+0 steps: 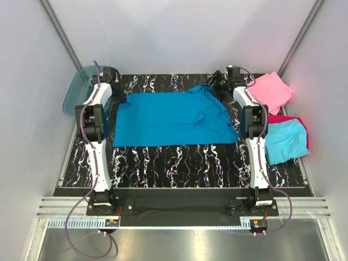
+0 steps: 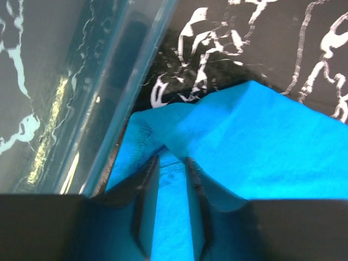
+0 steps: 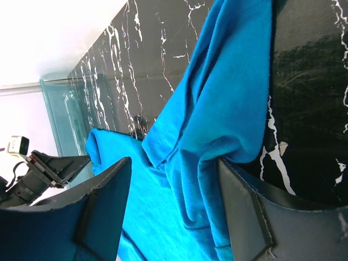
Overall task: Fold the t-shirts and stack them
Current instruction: Fold the tshirt
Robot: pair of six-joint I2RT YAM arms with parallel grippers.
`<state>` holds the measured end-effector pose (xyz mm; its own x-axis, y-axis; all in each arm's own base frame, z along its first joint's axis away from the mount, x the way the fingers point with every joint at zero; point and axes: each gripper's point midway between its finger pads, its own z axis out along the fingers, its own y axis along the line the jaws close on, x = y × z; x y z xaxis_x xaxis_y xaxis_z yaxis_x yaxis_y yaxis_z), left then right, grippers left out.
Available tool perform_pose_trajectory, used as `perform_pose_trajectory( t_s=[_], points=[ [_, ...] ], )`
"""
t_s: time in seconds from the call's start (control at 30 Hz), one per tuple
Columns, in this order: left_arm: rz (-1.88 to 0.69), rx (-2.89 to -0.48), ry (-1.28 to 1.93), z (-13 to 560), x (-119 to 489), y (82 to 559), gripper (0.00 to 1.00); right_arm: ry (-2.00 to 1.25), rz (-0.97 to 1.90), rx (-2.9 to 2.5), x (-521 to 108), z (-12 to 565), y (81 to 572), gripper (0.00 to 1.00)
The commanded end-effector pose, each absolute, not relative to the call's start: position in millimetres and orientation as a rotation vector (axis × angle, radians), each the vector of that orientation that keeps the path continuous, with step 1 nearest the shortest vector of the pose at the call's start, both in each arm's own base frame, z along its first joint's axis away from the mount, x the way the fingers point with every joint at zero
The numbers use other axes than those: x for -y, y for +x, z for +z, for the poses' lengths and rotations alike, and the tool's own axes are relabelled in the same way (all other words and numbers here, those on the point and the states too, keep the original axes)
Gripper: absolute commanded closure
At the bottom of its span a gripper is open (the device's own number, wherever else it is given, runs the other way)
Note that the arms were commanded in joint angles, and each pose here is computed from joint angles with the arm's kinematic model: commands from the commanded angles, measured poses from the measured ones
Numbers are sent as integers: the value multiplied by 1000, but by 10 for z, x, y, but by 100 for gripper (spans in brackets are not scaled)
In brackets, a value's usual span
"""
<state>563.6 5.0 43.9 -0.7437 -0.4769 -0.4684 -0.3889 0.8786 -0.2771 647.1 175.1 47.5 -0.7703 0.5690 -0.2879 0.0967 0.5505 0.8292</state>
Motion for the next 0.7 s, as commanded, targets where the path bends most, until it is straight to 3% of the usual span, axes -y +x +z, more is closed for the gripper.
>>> perform_pose_trajectory(
  t_s=[0.0, 0.07, 0.1, 0.33, 0.47, 0.67],
  points=[
    [-165, -2524, -628, 326, -113, 5606, 83, 486, 1136, -2221, -1714, 647, 6509, 29],
    [-170, -2520, -622, 331, -101, 5629, 98, 498, 1113, -2225, -1662, 611, 6511, 30],
    [-165, -2518, -621, 332, -101, 5633, 100, 505, 1106, -2224, -1636, 602, 6519, 30],
    [-168, -2496, -616, 438, -89, 5652, 99, 572, 1024, -2199, -1364, 591, 6605, 29],
    [-159, -2487, -621, 488, -88, 5641, 61, 614, 991, -2194, -1212, 557, 6621, 26],
    [-165, -2456, -620, 654, -74, 5644, 48, 606, 990, -2198, -1187, 559, 6598, 25]
  ],
)
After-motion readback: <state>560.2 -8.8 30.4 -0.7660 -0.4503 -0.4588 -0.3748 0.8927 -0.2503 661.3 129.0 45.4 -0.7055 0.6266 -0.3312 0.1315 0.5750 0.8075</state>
